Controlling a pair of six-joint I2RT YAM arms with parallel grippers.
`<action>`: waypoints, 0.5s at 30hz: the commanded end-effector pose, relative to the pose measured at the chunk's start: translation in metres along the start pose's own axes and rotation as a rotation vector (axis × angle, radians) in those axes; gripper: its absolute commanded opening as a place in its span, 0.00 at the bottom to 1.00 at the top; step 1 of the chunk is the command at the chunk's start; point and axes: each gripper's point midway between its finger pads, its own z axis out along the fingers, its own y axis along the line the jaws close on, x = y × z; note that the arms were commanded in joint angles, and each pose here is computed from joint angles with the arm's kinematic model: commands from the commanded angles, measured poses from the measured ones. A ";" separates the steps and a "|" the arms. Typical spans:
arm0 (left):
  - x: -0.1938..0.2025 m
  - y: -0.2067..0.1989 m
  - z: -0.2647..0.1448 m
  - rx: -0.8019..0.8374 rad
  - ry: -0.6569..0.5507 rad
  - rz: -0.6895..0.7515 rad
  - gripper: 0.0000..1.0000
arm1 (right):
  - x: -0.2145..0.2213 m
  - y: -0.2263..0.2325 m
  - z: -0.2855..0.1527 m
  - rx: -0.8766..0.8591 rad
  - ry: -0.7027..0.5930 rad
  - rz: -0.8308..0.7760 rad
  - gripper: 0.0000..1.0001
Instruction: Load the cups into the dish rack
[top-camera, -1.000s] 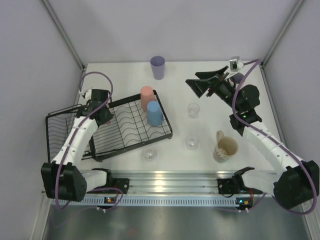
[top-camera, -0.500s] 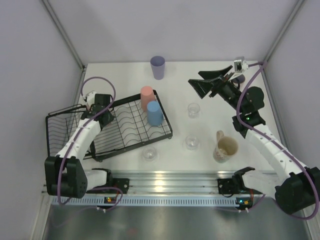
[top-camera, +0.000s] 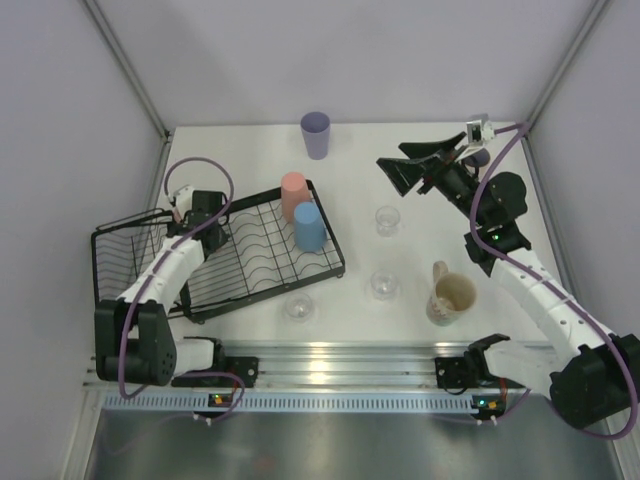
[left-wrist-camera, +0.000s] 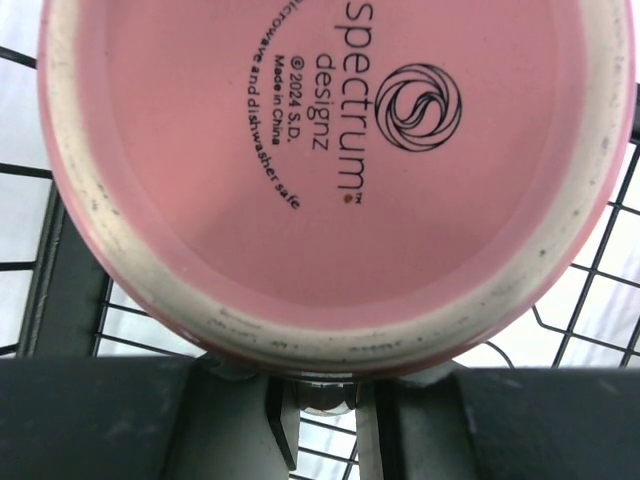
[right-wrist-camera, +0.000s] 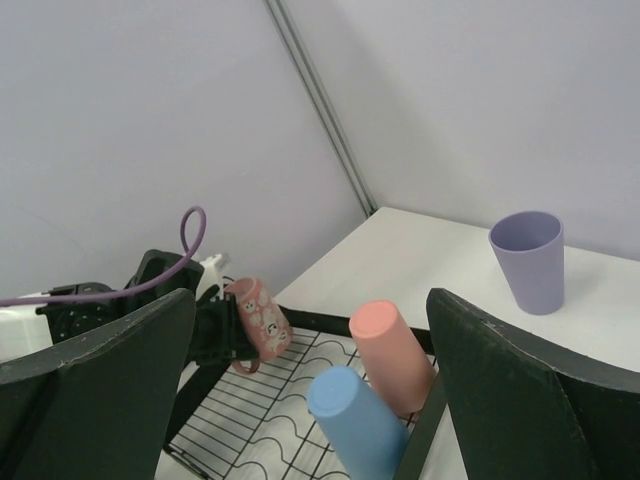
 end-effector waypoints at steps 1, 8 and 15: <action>-0.030 -0.012 0.004 0.030 -0.118 -0.066 0.11 | -0.023 0.005 -0.001 -0.002 -0.053 -0.051 0.99; -0.016 -0.005 0.014 0.009 -0.100 -0.063 0.17 | -0.024 0.004 -0.001 0.009 -0.049 -0.055 0.99; -0.022 -0.004 0.011 0.012 -0.115 -0.069 0.61 | -0.025 0.004 -0.002 0.013 -0.045 -0.059 0.99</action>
